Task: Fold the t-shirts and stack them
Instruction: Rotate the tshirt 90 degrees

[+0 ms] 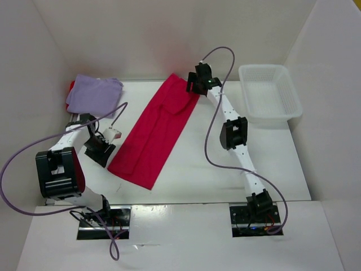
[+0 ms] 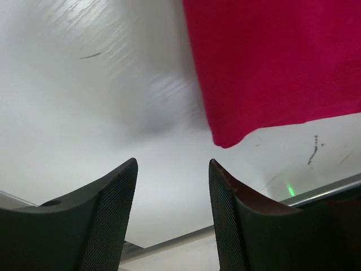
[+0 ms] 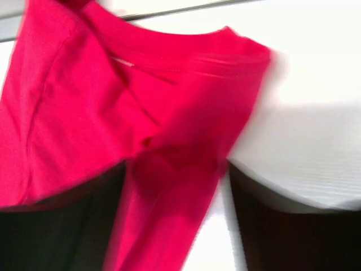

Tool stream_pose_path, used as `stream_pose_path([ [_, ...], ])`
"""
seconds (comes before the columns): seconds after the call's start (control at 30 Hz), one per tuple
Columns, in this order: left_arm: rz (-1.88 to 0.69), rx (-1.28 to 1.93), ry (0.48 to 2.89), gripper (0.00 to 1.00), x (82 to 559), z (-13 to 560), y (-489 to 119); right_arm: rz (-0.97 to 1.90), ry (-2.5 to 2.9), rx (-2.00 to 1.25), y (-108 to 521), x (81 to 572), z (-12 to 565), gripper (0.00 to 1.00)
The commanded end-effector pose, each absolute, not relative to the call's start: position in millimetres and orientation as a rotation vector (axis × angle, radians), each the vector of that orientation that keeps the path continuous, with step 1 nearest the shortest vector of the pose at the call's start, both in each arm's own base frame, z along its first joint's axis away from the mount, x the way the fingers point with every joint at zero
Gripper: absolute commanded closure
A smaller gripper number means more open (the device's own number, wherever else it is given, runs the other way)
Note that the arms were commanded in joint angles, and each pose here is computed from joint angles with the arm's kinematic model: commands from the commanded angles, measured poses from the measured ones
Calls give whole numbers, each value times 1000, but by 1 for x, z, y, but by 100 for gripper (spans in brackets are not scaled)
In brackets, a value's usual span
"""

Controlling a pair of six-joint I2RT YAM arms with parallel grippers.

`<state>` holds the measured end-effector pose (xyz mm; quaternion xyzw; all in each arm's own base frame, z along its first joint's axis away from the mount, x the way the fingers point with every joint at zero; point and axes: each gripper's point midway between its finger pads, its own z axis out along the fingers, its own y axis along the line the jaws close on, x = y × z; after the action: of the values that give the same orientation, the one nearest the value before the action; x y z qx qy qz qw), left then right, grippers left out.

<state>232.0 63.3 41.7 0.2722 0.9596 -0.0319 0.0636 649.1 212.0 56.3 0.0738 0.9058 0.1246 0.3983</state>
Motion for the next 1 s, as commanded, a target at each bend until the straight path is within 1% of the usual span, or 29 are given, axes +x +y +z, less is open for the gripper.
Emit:
stream_pose_path([
  [0.0, -215, 847, 2863, 39, 230, 55, 45, 190, 2194, 88, 208, 646, 120, 15],
  [0.03, -208, 846, 2855, 39, 231, 57, 46, 138, 2174, 92, 204, 643, 136, 13],
  [0.07, -208, 846, 2855, 39, 231, 57, 46, 111, 2158, 97, 198, 640, 153, 7],
  [0.1, -194, 827, 2845, 39, 234, 59, 46, 100, 2127, 113, 190, 628, 194, 6],
  [0.13, -184, 804, 2839, 39, 237, 59, 46, 79, 2104, 136, 187, 620, 216, 0],
  [0.17, -176, 803, 2830, 39, 238, 61, 46, 72, 2073, 163, 177, 603, 258, 0],
  [0.23, -132, 780, 2800, 39, 243, 64, 49, 34, 2029, 193, 173, 578, 300, 0],
  [0.27, -115, 777, 2779, 39, 246, 67, 49, -53, 2079, 195, 175, 561, 286, 0],
  [0.3, -90, 761, 2755, 39, 245, 70, 51, -22, 1982, 216, 170, 532, 347, 0],
  [0.33, -73, 759, 2734, 39, 245, 73, 51, -27, 1960, 222, 172, 513, 361, 0],
  [0.37, -49, 743, 2709, 38, 246, 77, 54, -96, 2028, 154, 191, 486, 328, 0],
  [0.4, 5, 735, 2640, 36, 252, 88, 55, 22, 1897, 197, 189, 450, 388, 0],
  [0.43, 19, 733, 2621, 36, 250, 90, 55, 67, 1885, 190, 197, 427, 391, 0],
  [0.47, 55, 751, 2556, 34, 252, 102, 50, 70, 1968, 97, 223, 392, 345, 0],
  [0.5, 67, 763, 2501, 33, 260, 111, 41, 172, 1965, 136, 237, 367, 343, 0],
  [0.53, 71, 768, 2473, 31, 261, 115, 35, 302, 1915, 169, 240, 335, 363, 0],
  [0.57, 79, 757, 2413, 28, 264, 128, 26, 361, 2005, 81, 271, 297, 317, 0],
  [0.6, 97, 734, 2358, 27, 274, 138, 24, 477, 2044, 154, 287, 279, 301, 0],
  [0.63, 117, 704, 2334, 27, 278, 144, 25, 501, 2125, 159, 295, 261, 260, 0],
  [0.67, 120, 679, 2318, 25, 279, 149, 25, 547, 2180, 171, 308, 248, 239, 0],
  [0.7, 116, 655, 2294, 25, 285, 160, 22, 643, 2257, 190, 331, 223, 220, 0],
  [0.73, 118, 654, 2291, 25, 285, 164, 22, 635, 2311, 175, 345, 212, 191, 0],
  [0.8, 78, 667, 2291, 25, 283, 165, 16, 680, 2369, 111, 374, 185, 172, 0],
  [0.97, 25, 625, 2394, 25, 285, 141, 25, 697, 2504, 45, 424, 167, 113, 1],
])
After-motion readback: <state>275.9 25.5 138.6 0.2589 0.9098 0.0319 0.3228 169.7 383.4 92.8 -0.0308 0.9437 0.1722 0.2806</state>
